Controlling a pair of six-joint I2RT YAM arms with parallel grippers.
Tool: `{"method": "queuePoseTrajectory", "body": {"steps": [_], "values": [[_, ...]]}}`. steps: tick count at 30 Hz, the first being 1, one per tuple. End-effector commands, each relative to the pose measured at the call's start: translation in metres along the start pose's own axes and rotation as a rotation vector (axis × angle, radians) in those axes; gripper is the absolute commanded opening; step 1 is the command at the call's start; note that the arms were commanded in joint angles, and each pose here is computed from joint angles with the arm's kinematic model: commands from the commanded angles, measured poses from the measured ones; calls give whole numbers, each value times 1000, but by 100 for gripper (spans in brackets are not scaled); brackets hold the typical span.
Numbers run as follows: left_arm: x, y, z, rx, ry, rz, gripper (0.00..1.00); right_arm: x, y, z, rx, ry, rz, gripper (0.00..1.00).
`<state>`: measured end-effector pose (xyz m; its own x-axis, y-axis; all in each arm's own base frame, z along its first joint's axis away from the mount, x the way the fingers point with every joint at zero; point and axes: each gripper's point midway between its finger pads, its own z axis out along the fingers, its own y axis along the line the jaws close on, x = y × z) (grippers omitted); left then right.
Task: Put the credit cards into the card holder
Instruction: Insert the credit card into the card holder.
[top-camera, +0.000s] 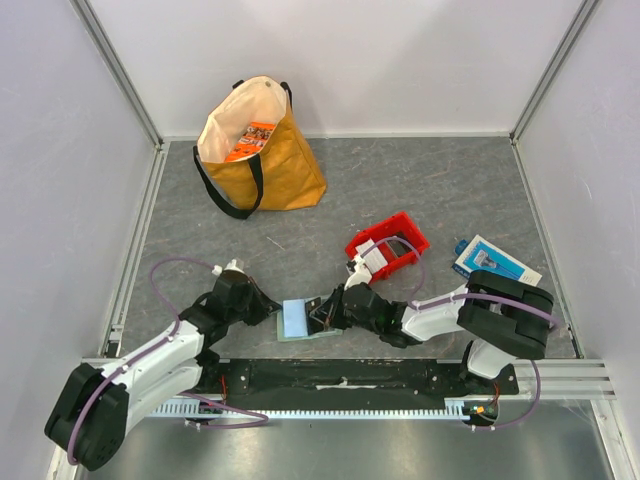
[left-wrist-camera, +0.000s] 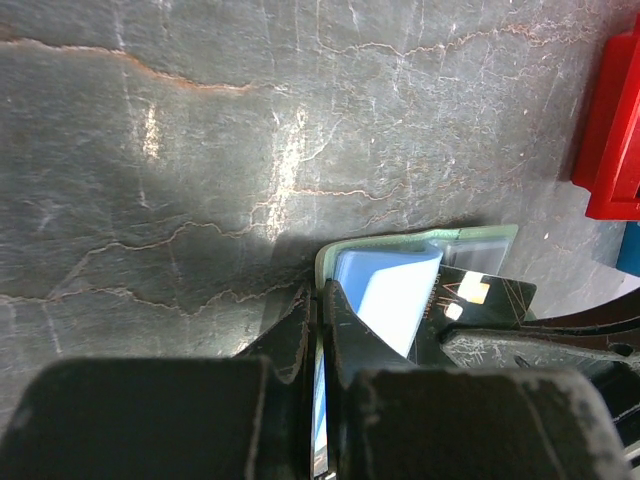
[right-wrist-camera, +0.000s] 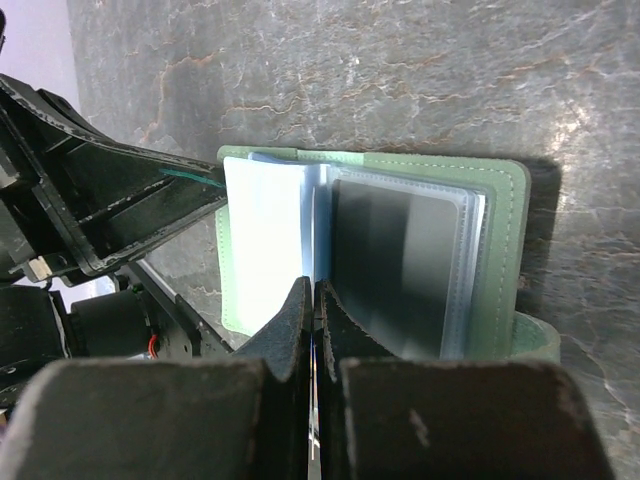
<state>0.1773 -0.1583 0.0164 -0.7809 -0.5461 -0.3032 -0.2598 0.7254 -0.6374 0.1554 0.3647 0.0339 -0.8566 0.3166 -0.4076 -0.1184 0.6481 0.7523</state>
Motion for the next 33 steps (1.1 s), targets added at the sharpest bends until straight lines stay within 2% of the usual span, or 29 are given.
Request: {"method": "queuePoseTrajectory", "body": {"steps": [1,18,25,33], "values": [[2,11,1,-33,-13,-14,2,-7,21,0,-93,-27,27,0],[0,13,-1,-36,-27,-4,2,4,11,12,-106,-8,17,0],[-8,15,-3,-74,-45,52,2,-8,-13,11,-11,-31,-71,0],[-6,16,0,-79,-32,57,2,1,-4,20,-66,7,-65,0]]}}
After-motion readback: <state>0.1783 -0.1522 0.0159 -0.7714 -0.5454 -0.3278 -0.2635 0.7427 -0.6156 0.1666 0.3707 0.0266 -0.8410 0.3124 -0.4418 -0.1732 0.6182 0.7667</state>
